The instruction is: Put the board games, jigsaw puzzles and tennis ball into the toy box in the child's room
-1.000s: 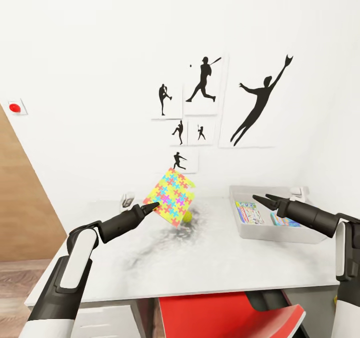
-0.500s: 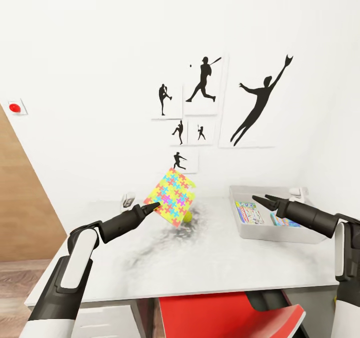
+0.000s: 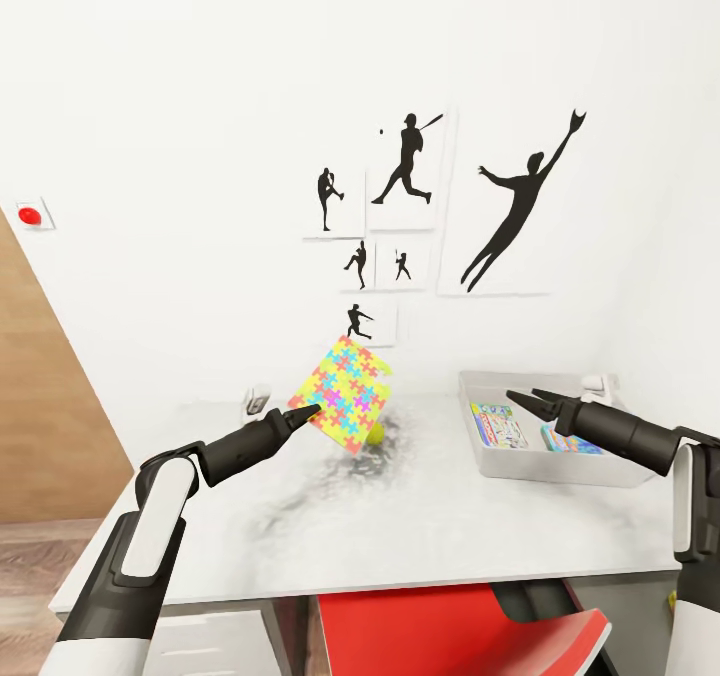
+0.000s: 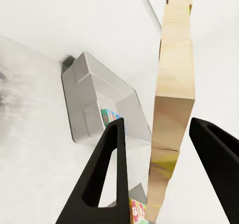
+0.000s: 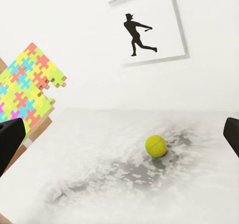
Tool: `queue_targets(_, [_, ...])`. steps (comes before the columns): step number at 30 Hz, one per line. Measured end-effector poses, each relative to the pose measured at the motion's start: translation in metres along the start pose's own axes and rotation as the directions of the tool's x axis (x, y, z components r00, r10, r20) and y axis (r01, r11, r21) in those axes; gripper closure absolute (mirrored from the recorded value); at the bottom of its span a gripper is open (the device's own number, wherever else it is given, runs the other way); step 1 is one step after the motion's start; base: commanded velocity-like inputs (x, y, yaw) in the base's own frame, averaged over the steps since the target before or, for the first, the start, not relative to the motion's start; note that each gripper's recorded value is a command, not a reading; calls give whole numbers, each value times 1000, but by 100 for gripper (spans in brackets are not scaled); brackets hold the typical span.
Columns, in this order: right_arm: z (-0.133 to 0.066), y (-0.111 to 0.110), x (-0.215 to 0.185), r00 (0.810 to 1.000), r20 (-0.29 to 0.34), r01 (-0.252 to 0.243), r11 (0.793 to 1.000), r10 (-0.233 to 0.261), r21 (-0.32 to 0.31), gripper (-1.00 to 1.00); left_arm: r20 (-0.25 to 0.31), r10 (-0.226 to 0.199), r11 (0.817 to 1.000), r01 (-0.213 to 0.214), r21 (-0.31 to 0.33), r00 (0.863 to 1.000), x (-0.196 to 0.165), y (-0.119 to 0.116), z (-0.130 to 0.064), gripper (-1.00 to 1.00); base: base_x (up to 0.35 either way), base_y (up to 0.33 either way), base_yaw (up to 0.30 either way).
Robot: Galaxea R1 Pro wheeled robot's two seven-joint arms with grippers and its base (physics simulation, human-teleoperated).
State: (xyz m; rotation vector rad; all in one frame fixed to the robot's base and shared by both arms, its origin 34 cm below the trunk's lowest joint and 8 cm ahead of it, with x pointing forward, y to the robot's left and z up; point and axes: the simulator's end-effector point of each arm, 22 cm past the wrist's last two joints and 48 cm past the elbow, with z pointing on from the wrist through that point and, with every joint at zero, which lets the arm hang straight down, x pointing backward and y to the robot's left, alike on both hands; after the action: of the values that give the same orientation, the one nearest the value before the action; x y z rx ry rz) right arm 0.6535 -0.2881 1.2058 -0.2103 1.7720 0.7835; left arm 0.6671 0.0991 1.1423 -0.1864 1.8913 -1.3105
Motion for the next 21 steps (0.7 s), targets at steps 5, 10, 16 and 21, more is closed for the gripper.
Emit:
queue_targets(5, [0, 0, 0, 1000, 1, 0, 1000, 0, 1, -100, 0, -1, 1000, 1, 7, 1000, 0, -2, 0, 100, 0, 0, 0])
queue_targets(10, [-1, 0, -1, 1000, 0, 1, 1000, -1, 2, -100, 1, -2, 1000, 2, 16, 1000, 0, -4, 0, 100, 0, 0, 0])
queue_targets(16, [-1, 0, -1, 1000, -1, -2, 1000, 2, 1, -100, 1, -6, 1000, 6, 24, 1000, 0, -6, 0, 100, 0, 0, 0])
queue_targets(21, [0, 1, 0, 1000, -1, -5, 1000, 5, -3, -100, 1, -10, 999, 10, 43, 1000, 0, -10, 1, 100, 0, 0, 0])
